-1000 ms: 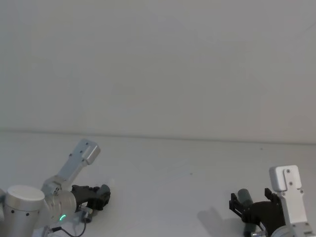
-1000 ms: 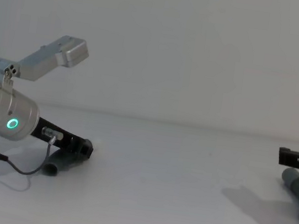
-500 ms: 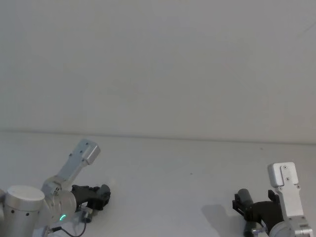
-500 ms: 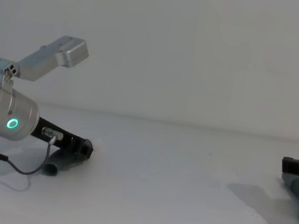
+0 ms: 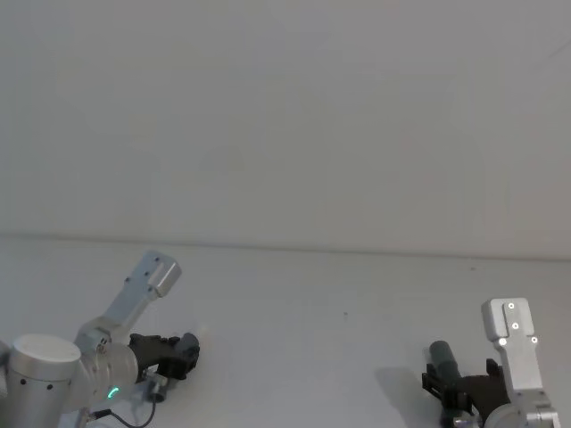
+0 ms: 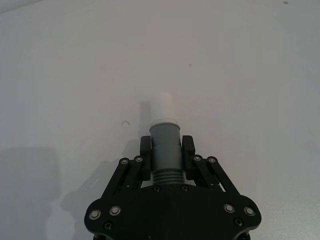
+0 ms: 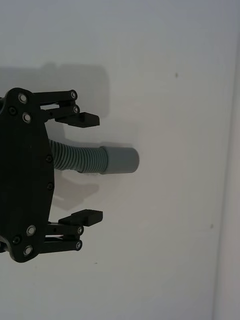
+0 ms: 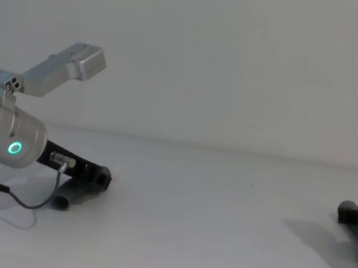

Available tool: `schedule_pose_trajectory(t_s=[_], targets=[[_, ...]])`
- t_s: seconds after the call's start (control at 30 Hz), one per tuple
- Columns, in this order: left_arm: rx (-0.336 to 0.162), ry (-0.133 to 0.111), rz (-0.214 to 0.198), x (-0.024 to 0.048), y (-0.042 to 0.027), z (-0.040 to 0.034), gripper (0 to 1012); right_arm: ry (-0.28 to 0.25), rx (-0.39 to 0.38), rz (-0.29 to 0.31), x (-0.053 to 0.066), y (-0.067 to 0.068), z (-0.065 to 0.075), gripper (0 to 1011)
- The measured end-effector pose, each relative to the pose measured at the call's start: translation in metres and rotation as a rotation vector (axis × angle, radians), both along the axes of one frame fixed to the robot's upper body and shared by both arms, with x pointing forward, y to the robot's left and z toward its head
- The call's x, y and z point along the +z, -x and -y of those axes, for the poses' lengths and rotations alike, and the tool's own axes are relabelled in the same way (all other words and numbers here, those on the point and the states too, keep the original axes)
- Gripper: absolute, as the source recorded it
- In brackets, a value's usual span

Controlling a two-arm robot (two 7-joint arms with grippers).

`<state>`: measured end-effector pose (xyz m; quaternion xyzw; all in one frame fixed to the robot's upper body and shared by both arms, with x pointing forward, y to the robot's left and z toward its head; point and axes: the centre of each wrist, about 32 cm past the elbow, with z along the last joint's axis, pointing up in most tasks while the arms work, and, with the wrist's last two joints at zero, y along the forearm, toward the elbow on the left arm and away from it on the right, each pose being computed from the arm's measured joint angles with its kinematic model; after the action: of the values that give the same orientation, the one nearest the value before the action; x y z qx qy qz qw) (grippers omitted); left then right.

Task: Use both hands to pick up one end of the pipe from the table, align the ends, and insert them.

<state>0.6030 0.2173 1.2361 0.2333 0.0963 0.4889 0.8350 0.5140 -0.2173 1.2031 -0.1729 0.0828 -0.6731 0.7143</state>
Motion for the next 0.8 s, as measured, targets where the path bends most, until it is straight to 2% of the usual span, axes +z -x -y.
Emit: schedule_pose_trajectory(t_s=[0.43, 0.8], targets=[[0.0, 0.0, 0.0, 0.0, 0.0, 0.0, 327, -0.036, -0.041, -0.061, 0.002, -0.006, -0.003, 1000], [0.0, 0.0, 0.0, 0.0, 0.0, 0.0, 327, -0.066, -0.061, -0.087, 0.006, -0.011, -0.007, 1000]])
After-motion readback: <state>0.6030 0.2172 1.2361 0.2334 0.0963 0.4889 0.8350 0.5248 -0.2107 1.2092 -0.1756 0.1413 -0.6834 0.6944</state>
